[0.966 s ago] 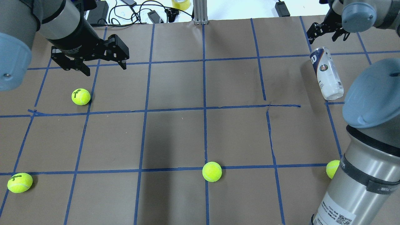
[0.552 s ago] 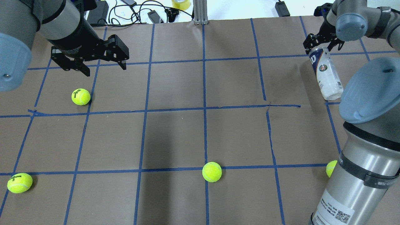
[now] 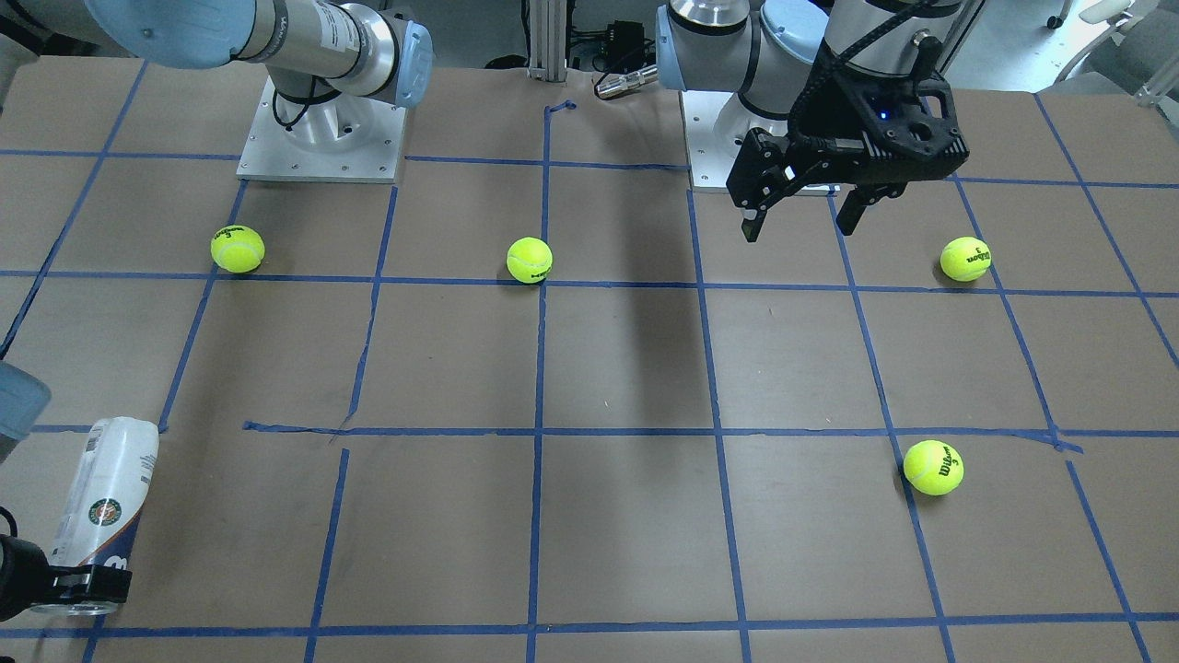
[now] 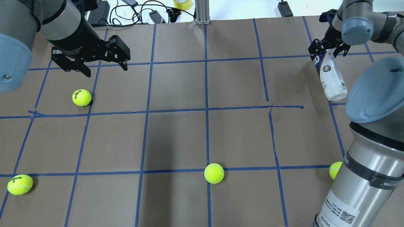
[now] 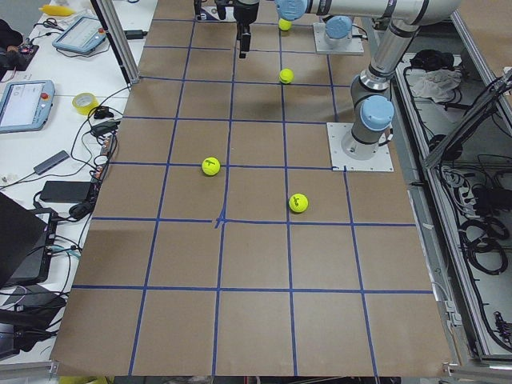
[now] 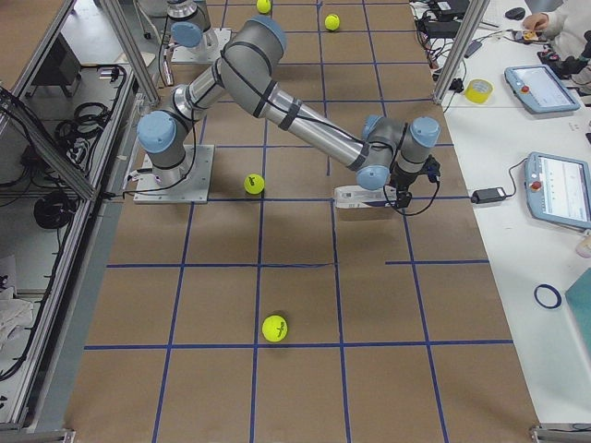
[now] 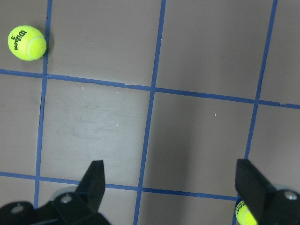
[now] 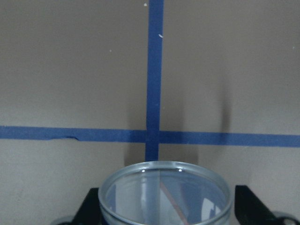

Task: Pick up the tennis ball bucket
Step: 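Lower the right gripper over the can and close on its rim, then lift the can with the right gripper and carry it toward the table center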

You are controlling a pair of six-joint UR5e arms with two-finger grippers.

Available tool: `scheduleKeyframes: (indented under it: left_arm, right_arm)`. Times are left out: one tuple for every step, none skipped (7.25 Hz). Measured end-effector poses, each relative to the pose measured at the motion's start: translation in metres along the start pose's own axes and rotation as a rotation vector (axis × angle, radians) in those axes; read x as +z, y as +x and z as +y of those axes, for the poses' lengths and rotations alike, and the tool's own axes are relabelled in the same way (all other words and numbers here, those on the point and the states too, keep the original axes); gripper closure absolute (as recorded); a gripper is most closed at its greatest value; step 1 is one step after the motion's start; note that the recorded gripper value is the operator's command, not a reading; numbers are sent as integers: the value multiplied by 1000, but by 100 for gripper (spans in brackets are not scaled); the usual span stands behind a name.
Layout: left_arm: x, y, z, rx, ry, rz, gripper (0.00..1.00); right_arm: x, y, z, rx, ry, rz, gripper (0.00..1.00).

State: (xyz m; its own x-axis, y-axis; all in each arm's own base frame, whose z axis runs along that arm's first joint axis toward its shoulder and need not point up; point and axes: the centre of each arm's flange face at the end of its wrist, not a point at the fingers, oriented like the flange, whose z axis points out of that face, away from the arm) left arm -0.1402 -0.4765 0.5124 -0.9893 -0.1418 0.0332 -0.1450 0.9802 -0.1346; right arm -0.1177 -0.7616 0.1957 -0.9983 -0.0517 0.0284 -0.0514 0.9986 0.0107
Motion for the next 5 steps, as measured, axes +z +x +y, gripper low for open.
scheduleKeyframes:
  left_arm:
    - [0,0,0,0,0,0,0]
    - [0,0,0,0,-1,0,0]
    - [1,0,0,0,-1,0,0]
    - [1,0,0,0,-1,0,0]
    - [1,0,0,0,-1,0,0]
  right_arm:
    - [3,-1,3,1,-5,-6,18]
    - [2,-1,3,2,-2,-8,36]
    - [1,0,4,1,3,-8,48]
    - [0,0,4,0,4,-8,56]
    - [-4,0,5,-3,7,-8,57]
